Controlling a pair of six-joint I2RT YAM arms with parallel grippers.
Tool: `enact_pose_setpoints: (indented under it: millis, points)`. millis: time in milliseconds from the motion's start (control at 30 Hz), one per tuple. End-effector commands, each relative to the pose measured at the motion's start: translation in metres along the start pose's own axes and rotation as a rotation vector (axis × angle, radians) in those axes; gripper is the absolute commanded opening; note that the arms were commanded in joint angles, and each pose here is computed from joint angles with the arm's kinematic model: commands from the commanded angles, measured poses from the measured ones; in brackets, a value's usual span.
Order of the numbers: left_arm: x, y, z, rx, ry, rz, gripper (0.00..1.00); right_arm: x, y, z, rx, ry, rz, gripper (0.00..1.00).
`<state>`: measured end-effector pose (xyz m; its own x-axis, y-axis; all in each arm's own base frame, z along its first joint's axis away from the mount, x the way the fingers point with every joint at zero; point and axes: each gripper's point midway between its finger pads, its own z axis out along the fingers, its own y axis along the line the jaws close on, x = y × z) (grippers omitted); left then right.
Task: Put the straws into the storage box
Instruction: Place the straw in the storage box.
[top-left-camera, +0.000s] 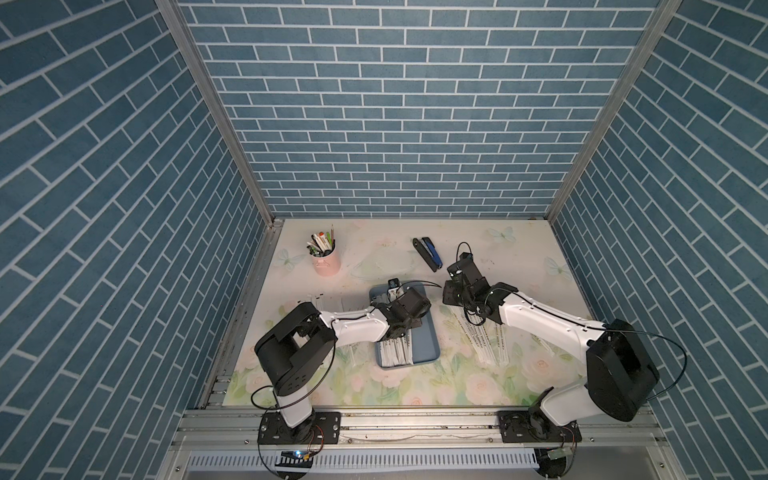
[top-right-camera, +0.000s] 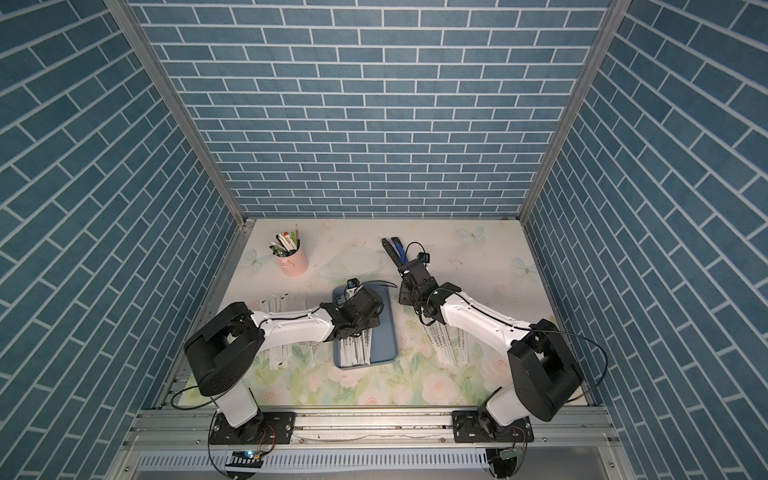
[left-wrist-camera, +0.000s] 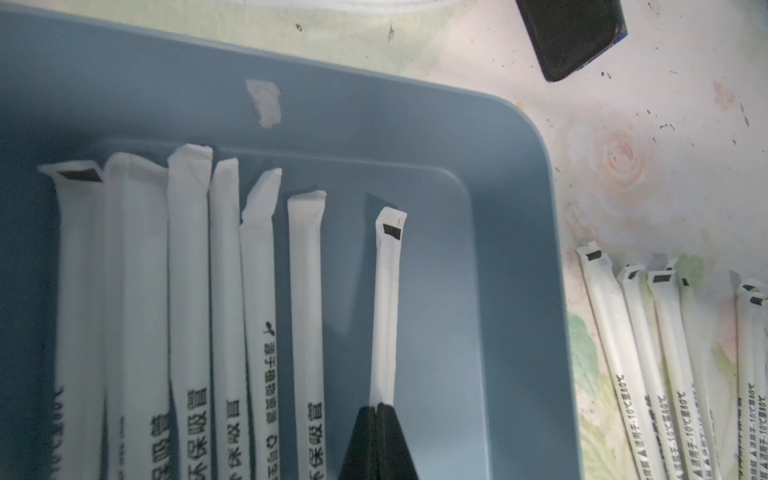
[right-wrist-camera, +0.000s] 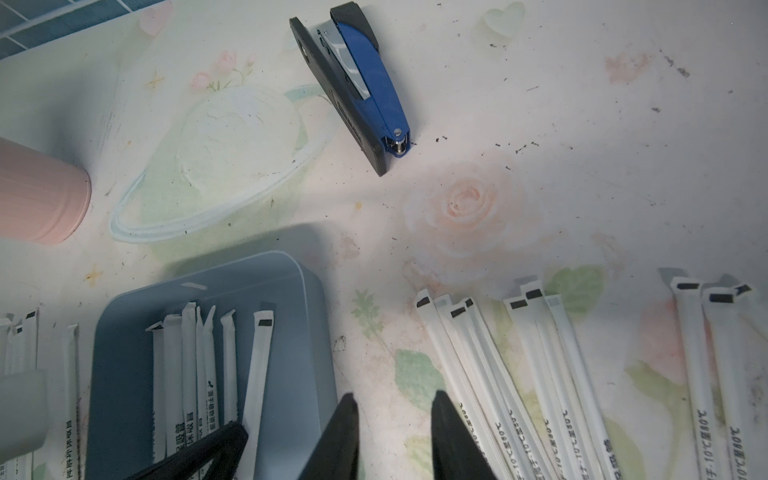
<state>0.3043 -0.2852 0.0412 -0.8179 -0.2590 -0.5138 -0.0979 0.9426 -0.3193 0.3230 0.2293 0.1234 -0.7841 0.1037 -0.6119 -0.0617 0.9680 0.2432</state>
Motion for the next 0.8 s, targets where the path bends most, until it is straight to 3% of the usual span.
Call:
enact_pose_setpoints:
  millis: [0,433,533,600,767]
  points:
    - [-0.013,0.001,0.005,-0.017,-0.035,0.010,0.00,0.003,-0.003,-0.003,0.005,0.017,-0.024,0.31]
    - [-0.019,-0.002,0.003,0.019,-0.058,-0.028,0.00,0.008,-0.001,-0.001,-0.007,0.032,-0.025,0.31]
    - [-0.026,-0.003,-0.005,0.018,-0.076,0.027,0.00,0.010,-0.001,-0.001,-0.010,0.039,-0.025,0.31]
    - [-0.025,-0.008,-0.005,0.036,-0.066,0.087,0.06,0.013,0.000,0.001,-0.019,0.051,-0.030,0.31]
    - [-0.004,-0.025,0.009,0.090,0.020,0.175,0.13,0.014,0.001,0.005,-0.020,0.059,-0.035,0.31]
